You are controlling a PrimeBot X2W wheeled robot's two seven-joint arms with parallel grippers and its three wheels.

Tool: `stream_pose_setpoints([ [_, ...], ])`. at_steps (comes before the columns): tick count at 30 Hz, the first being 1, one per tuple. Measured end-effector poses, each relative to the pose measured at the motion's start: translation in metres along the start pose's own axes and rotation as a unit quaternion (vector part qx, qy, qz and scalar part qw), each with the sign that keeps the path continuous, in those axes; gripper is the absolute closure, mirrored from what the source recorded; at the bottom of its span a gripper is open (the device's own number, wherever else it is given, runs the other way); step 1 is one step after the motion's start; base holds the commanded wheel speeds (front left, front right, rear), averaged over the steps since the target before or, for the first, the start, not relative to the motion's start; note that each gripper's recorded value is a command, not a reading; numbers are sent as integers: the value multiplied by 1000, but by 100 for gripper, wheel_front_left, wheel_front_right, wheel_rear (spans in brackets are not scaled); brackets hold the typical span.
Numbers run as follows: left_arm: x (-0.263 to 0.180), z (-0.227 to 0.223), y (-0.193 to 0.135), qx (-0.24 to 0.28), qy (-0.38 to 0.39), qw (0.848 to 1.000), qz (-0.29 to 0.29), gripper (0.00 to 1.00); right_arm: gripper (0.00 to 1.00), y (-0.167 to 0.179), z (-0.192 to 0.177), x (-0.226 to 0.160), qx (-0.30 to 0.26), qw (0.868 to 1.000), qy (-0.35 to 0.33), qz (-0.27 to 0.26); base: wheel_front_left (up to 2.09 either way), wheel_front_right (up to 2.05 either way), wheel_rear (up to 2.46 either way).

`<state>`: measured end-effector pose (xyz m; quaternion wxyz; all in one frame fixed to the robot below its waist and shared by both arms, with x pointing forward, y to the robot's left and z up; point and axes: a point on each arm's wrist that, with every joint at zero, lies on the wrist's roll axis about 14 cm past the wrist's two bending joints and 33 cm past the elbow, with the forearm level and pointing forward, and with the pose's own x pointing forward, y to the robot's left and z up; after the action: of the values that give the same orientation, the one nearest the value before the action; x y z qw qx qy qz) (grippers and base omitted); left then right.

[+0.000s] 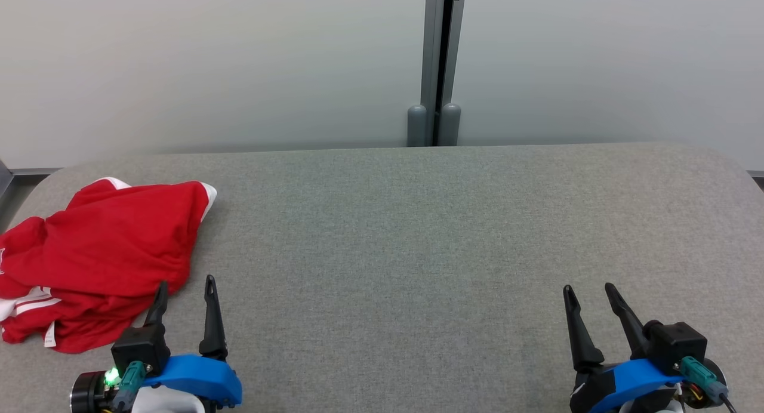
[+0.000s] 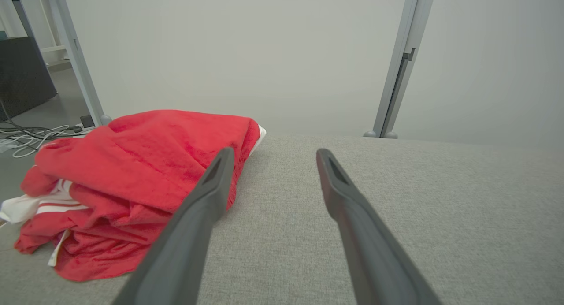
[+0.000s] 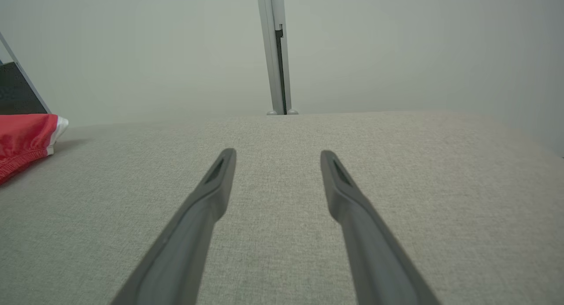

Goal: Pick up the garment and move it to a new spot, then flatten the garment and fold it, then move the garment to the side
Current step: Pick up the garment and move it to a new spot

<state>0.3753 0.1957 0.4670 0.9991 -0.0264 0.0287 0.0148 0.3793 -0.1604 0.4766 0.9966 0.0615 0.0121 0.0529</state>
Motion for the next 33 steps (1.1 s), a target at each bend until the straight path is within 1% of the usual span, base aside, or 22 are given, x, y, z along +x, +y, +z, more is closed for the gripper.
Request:
stream_pose_setpoints([
  [12, -1, -2, 2, -4, 2, 1000, 5, 0, 0, 0, 0, 1, 6, 1000, 0, 0, 0, 0, 0],
  [19, -6, 4, 16, -2, -7, 1000, 28, 0, 0, 11, 4, 8, 8, 1000, -6, 16, 0, 0, 0],
  [25, -19, 11, 41, 0, -18, 998, 63, 0, 0, 32, 5, 17, 9, 999, -7, 46, 0, 0, 0],
  [33, -47, 17, 86, 7, -29, 991, 128, 0, 0, 68, 4, 29, 8, 995, -4, 97, 0, 0, 0],
])
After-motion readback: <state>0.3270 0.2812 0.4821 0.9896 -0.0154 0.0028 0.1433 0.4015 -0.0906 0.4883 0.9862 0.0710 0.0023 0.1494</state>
